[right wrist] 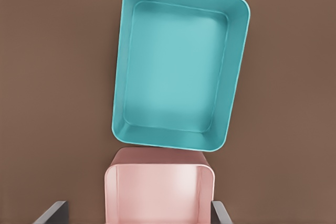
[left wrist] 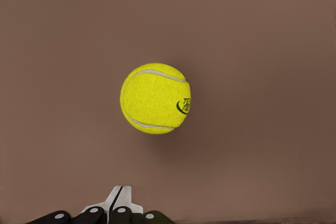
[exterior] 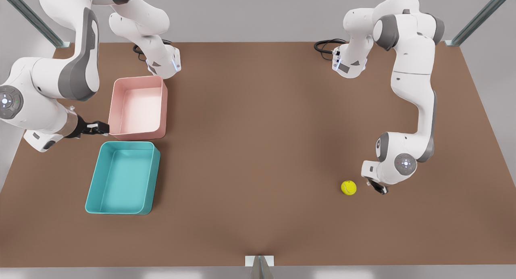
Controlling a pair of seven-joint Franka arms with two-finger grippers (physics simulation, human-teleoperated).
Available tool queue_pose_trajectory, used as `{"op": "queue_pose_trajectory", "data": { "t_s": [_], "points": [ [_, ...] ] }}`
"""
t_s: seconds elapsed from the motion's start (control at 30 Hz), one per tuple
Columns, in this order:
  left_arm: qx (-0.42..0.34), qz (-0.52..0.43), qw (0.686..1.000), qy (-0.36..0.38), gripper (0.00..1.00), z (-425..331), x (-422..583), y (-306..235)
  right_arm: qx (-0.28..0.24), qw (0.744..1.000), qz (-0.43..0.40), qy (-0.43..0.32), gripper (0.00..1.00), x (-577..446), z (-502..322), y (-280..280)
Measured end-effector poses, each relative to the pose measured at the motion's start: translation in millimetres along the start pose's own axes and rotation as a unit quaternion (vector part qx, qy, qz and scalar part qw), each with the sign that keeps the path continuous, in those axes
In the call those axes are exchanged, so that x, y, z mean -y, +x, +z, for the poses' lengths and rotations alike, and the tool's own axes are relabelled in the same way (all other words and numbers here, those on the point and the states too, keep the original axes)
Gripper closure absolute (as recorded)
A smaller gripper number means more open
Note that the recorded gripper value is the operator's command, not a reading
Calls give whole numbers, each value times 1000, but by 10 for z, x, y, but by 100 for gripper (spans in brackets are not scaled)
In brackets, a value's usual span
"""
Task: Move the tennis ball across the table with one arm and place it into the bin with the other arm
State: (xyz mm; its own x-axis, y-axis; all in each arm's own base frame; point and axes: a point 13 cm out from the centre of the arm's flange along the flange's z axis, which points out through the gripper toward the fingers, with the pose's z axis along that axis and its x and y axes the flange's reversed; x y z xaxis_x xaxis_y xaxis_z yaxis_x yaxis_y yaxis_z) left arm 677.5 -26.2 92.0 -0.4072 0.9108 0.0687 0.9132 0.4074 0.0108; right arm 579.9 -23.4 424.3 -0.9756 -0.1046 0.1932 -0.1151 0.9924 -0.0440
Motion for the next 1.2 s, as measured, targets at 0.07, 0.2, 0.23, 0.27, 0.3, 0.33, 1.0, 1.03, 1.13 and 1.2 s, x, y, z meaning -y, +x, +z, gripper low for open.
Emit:
{"op": "queue_pose_trajectory", "data": {
  "t_s": [0.07, 0.2, 0.23, 0.27, 0.3, 0.33, 1.0, 1.03, 1.13, 1.2],
  "points": [
    [1, 42, 999, -8, 79, 45, -35, -10, 0, 1000, 0, -1, 0, 3, 8, -5],
    [0, 109, 994, -10, 79, 226, -31, -25, -1, 1000, -1, -1, 0, 2, 16, -11],
    [-1, 123, 992, -10, 79, 268, -26, -27, -1, 1000, -1, -1, 0, 0, 18, -12],
    [-2, 136, 991, -8, 79, 324, -14, -27, -1, 1000, -1, -2, 0, 0, 19, -12],
    [-2, 148, 989, -6, 79, 381, -1, -25, -1, 1000, -1, -2, 0, -1, 19, -12],
    [-3, 158, 987, -5, 79, 410, 2, -23, -1, 1000, -1, -2, 0, -2, 19, -13],
    [75, 75, 994, -6, 0, -1313, 508, -1351, -4, 1000, -3, -5, 0, -20, 62, -29],
    [79, 41, 996, -19, 0, -1967, 501, -1230, -4, 1000, -3, -5, 0, -20, 62, -29],
    [90, -85, 992, -30, 0, -3487, 587, -619, -7, 1000, -3, -11, 0, -46, 116, -70],
    [67, -151, 986, -2, 0, -3704, 707, -344, -15, 1000, -10, -24, 0, -202, 311, -237]
  ]
}}
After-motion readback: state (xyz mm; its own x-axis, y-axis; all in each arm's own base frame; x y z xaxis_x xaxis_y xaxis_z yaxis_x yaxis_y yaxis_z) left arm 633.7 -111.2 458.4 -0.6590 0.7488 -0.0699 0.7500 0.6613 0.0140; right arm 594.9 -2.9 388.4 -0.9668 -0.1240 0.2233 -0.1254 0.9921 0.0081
